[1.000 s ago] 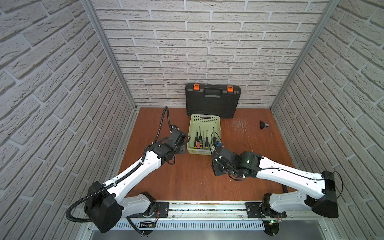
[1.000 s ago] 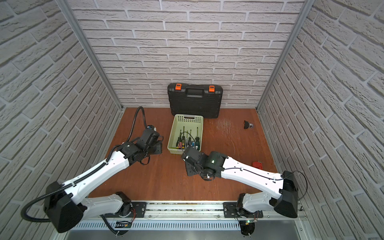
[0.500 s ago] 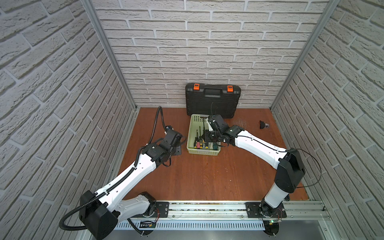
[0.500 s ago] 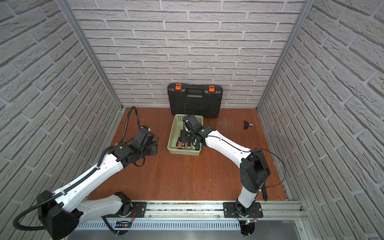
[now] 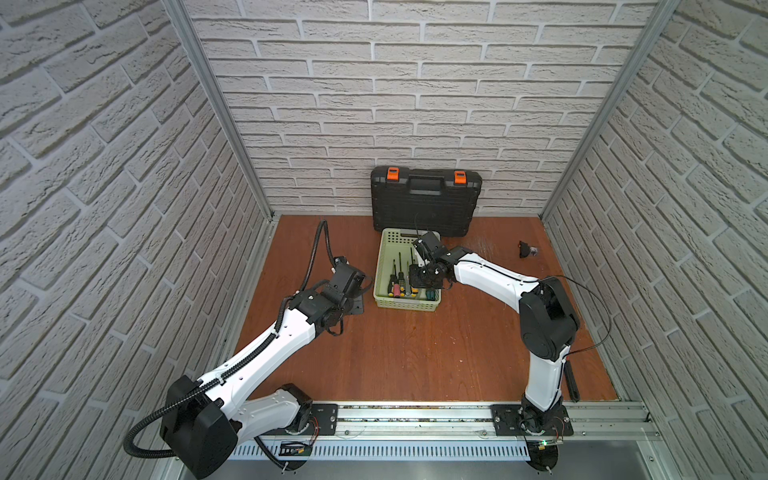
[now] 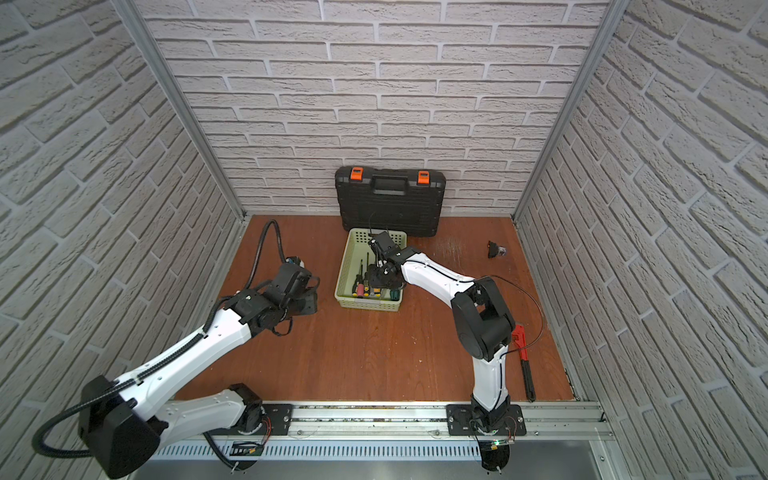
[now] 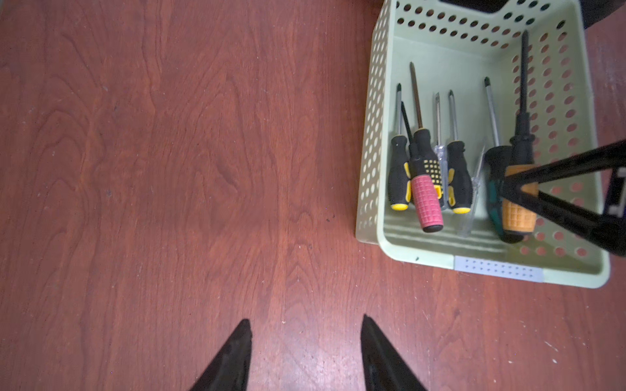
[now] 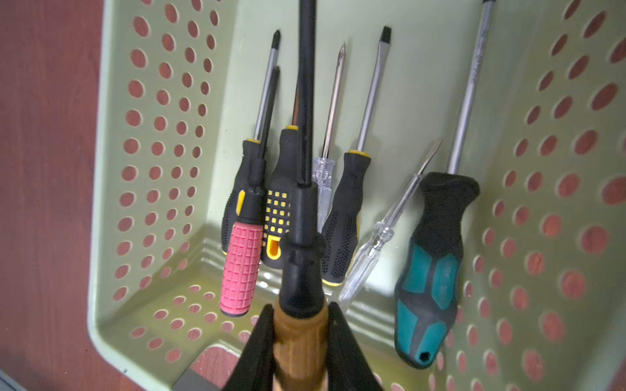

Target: Put the screwdriver in the bin

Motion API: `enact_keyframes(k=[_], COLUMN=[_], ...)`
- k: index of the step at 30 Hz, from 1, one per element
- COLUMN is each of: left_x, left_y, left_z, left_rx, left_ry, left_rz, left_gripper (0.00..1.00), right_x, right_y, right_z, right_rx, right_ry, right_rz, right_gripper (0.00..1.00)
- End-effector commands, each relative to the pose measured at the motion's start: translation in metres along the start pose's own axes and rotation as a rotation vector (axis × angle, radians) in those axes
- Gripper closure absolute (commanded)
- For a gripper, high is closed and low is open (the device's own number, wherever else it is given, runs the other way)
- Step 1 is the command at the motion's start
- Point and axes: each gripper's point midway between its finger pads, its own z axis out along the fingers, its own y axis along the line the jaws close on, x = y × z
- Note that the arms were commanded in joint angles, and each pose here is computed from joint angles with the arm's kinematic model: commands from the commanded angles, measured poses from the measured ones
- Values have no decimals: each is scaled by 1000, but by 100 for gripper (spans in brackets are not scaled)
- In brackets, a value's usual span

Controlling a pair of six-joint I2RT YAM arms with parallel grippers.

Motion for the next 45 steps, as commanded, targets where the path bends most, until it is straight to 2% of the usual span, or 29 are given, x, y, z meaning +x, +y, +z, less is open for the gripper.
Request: enact_keyframes(k=[1, 10, 12, 22, 26, 29, 32, 40, 45], left_x=[-7, -3, -2, 8, 8, 7, 4, -11, -37], left_y=[0, 6, 7, 22, 26, 29, 28, 24, 18], left_z=[-1, 1, 1, -1, -3, -4, -6, -14, -17], left_rx=[25, 26, 26, 12, 10, 2, 1, 26, 57], left_ry=[-45, -62, -64, -72, -83, -79, -80, -92, -85], left_rz=[-30, -15, -16, -26, -34, -40, -33, -60, -66], left_gripper=[47, 47, 47, 47, 47, 45, 43, 31, 22], right_x=[-9, -7, 0, 3, 4, 3, -1, -12, -36], right_y=[-4, -24, -28, -39, -37, -34, -30, -18, -4], right_z=[-3, -4, 9, 22, 25, 25, 18, -13, -79], right_rx=[38, 149, 161, 232, 223, 212, 200, 169, 110], right_ry=[-15, -12, 22, 56, 63, 66, 50, -11, -185], right_rz=[-26, -17, -11, -20, -21, -22, -34, -68, -120], right_gripper=[95, 94, 94, 91, 85, 72, 63, 61, 61])
